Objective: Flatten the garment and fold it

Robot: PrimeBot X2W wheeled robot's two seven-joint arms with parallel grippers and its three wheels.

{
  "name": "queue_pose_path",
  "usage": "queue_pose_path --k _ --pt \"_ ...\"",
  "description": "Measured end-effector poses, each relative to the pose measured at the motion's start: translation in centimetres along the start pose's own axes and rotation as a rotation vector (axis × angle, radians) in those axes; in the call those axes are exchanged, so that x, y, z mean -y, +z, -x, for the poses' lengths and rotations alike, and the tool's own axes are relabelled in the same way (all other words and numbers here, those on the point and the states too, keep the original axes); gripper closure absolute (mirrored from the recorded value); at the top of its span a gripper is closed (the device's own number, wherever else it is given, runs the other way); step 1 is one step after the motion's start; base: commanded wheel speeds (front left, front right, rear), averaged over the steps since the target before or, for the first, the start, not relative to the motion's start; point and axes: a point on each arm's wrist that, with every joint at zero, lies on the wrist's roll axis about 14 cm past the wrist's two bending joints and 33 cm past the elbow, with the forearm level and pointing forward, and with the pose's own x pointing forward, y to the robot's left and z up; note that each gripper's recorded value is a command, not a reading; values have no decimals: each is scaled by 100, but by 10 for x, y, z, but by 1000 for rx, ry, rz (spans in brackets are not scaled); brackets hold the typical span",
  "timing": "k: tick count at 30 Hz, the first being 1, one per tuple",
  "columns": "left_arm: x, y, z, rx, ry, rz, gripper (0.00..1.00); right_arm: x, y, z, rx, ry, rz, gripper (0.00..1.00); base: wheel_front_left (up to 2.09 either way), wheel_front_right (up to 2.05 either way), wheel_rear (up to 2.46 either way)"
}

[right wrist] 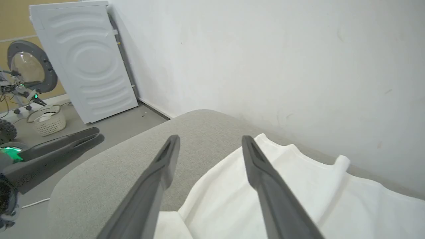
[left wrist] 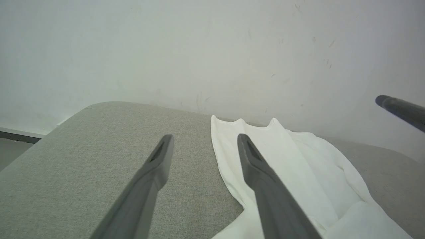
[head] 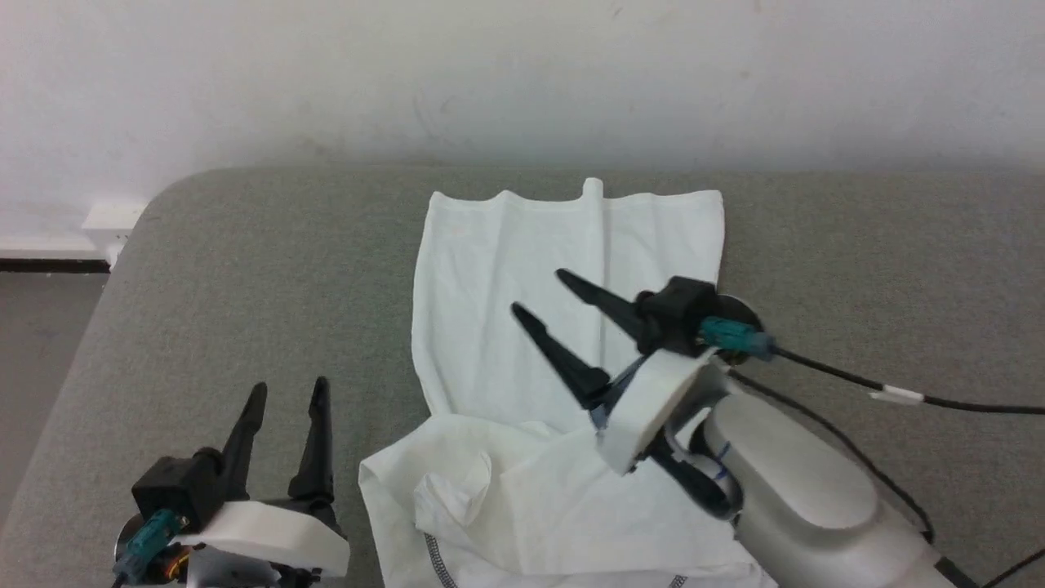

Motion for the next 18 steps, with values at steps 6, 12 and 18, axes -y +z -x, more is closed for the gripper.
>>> queue_pose_path --k 6,12,18 --pt "5 7 -5 20 -9 -11 0 72 36 60 127 -255 84 0 0 0 0" --pt "21 14 -18 36 -50 -19 0 105 57 134 149 -484 140 0 0 0 0" --pt "37 27 -51 59 -108 -38 0 115 49 190 92 -665 115 0 0 0 0"
